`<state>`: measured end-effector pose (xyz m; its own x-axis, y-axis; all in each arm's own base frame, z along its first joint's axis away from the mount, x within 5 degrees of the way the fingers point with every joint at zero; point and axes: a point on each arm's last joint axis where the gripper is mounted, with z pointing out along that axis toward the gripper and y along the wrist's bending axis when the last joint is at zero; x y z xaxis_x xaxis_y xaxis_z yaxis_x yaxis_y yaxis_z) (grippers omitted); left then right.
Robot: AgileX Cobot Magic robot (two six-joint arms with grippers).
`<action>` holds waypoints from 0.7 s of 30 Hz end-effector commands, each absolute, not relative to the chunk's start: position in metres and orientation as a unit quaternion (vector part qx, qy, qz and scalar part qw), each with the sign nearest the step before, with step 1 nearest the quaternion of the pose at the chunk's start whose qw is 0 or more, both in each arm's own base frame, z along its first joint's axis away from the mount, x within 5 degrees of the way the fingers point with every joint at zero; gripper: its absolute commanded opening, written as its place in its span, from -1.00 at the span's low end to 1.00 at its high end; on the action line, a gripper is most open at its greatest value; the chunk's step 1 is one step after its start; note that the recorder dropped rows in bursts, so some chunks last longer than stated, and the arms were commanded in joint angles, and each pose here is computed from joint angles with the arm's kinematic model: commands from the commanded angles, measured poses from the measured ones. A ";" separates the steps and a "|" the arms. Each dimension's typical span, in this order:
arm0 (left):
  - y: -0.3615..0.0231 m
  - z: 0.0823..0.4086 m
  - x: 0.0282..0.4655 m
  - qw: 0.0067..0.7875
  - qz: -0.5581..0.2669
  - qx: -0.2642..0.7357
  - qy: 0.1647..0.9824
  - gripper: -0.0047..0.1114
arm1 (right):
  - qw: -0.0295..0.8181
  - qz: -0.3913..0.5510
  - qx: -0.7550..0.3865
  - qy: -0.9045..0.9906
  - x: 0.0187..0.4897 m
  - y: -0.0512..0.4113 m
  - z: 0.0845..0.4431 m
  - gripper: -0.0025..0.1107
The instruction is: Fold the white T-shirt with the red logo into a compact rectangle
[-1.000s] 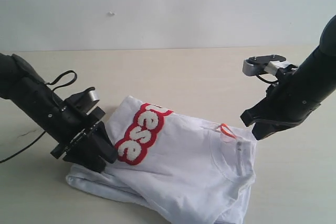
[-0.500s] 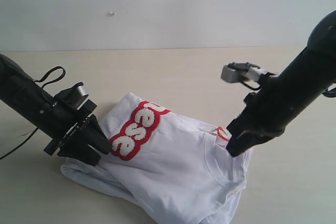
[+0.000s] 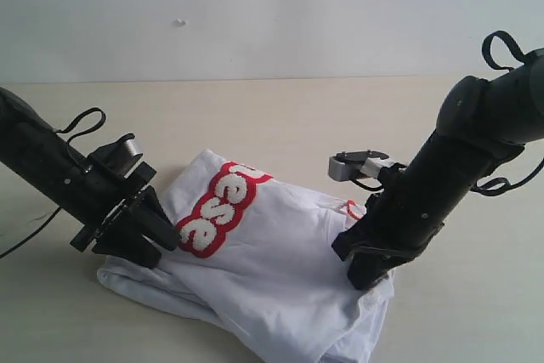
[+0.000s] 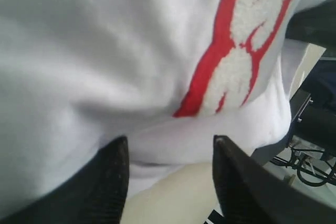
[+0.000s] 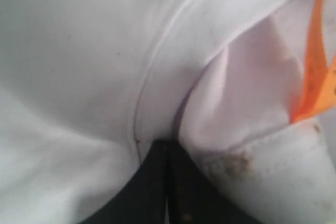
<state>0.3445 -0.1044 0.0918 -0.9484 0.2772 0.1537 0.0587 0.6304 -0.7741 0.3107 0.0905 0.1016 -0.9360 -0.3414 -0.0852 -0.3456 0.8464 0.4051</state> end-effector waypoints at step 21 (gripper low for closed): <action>-0.080 0.144 0.358 0.018 0.452 -0.072 -0.889 -0.06 | 0.168 0.192 -0.159 0.954 0.380 0.101 0.151 -0.96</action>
